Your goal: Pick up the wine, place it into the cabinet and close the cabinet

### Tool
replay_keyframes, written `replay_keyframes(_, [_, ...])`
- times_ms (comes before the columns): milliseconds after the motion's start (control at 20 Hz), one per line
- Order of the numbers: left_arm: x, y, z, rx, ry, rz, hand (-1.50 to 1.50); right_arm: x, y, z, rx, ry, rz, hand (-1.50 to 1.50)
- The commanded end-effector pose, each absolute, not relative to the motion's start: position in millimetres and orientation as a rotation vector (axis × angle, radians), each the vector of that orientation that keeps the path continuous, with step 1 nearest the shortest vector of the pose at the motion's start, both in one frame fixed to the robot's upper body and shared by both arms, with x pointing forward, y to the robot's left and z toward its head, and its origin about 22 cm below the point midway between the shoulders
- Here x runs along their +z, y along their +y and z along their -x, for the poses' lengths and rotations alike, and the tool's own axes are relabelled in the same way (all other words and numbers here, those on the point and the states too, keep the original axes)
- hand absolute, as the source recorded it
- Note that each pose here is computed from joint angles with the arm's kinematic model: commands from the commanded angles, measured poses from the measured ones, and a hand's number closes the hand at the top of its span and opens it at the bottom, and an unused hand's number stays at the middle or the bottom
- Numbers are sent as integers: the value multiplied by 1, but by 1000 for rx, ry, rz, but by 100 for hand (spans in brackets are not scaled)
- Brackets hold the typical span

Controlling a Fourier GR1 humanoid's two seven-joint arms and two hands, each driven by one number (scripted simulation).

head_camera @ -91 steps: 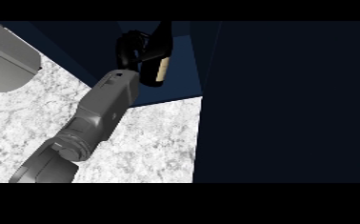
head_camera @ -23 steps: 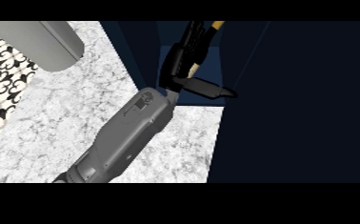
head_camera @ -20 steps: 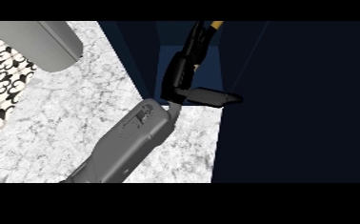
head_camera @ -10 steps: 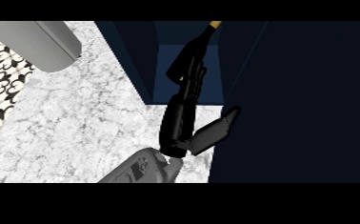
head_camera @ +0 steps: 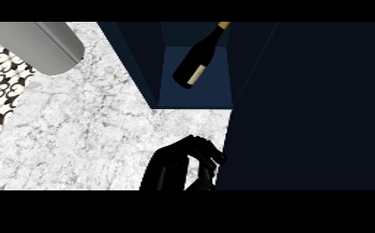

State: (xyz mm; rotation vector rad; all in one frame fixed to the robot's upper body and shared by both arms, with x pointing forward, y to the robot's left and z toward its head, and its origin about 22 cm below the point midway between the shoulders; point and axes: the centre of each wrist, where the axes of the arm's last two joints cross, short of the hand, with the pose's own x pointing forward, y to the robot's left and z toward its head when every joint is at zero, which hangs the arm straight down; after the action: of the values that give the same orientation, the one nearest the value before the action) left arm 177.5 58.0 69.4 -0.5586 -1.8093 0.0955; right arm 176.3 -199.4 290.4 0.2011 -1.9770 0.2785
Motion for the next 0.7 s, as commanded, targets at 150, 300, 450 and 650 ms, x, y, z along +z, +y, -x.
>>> replay_keyframes(150, [80,115,-151,46,-1832,596,150,281,-192,-160,429,-1900,-346,150])
replay_keyframes(300, [83,131,-124,12,-1795,639,150,286,-178,-163,568,-1970,-327,150])
replay_keyframes(450, [80,163,-140,5,-1823,643,150,281,-176,-153,571,-1922,-486,150])
replay_keyframes(650, [82,192,-133,12,-1821,628,150,276,-154,-151,666,-1809,-617,150])
